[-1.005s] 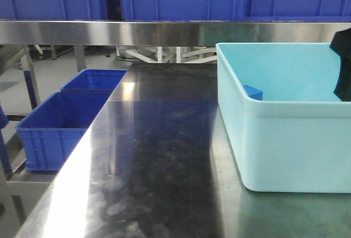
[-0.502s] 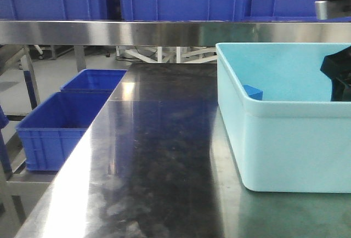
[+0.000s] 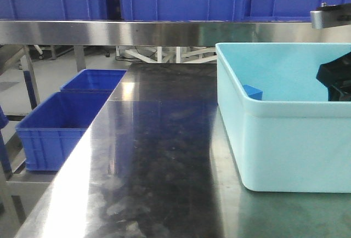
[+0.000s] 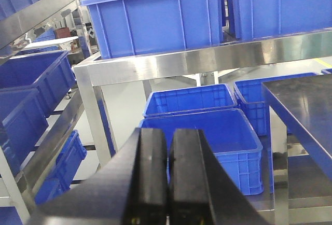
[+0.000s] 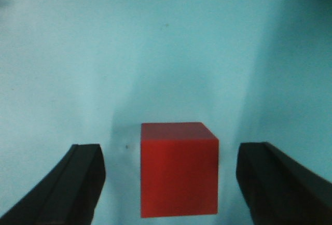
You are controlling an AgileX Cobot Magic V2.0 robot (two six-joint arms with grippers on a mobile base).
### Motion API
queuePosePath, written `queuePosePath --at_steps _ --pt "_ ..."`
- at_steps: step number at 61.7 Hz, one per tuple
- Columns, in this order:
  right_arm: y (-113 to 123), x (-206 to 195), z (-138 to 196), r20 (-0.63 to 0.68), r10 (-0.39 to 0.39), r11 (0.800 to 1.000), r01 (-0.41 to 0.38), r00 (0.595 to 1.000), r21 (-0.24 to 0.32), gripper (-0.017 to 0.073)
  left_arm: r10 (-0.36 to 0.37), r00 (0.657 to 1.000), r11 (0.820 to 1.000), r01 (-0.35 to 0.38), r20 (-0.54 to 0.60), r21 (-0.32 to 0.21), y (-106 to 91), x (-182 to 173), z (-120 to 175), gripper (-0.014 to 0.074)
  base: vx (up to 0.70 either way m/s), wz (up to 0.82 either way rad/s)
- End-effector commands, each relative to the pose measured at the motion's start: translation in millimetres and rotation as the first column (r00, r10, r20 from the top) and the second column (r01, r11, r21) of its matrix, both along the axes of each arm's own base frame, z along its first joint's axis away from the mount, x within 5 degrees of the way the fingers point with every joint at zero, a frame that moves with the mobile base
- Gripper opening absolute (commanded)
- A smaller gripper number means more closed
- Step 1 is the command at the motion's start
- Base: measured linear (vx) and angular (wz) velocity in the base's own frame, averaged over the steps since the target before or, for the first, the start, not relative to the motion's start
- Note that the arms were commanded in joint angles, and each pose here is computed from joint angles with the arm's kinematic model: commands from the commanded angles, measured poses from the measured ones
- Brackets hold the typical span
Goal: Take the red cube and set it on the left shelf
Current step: 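Close the right gripper around the red cube, then lift the red cube up out of the bin with the right gripper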
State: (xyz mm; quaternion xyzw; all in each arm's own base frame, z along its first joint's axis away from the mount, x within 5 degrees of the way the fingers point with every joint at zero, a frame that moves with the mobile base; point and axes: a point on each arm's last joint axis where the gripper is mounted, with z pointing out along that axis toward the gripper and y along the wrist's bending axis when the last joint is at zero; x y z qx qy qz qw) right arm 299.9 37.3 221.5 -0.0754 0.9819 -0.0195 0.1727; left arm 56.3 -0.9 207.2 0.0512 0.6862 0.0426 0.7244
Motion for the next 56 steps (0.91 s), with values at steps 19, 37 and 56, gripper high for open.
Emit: queuePosePath --at_steps 19,37,56 --pt "-1 5 17 0.086 0.018 1.000 -0.017 0.996 -0.013 0.0541 -0.004 0.998 1.000 0.005 0.062 -0.005 -0.2 1 0 0.0106 0.00 0.00" --pt "-1 4 20 0.094 0.018 1.000 -0.017 0.995 -0.012 0.0187 -0.004 0.998 1.000 0.005 0.062 -0.005 -0.2 1 0 0.0106 0.00 0.00" --pt "-3 -19 94 0.460 0.019 0.998 -0.041 0.888 0.038 0.0060 -0.004 0.998 1.000 0.005 0.062 -0.005 -0.2 1 0 0.0106 0.00 0.00"
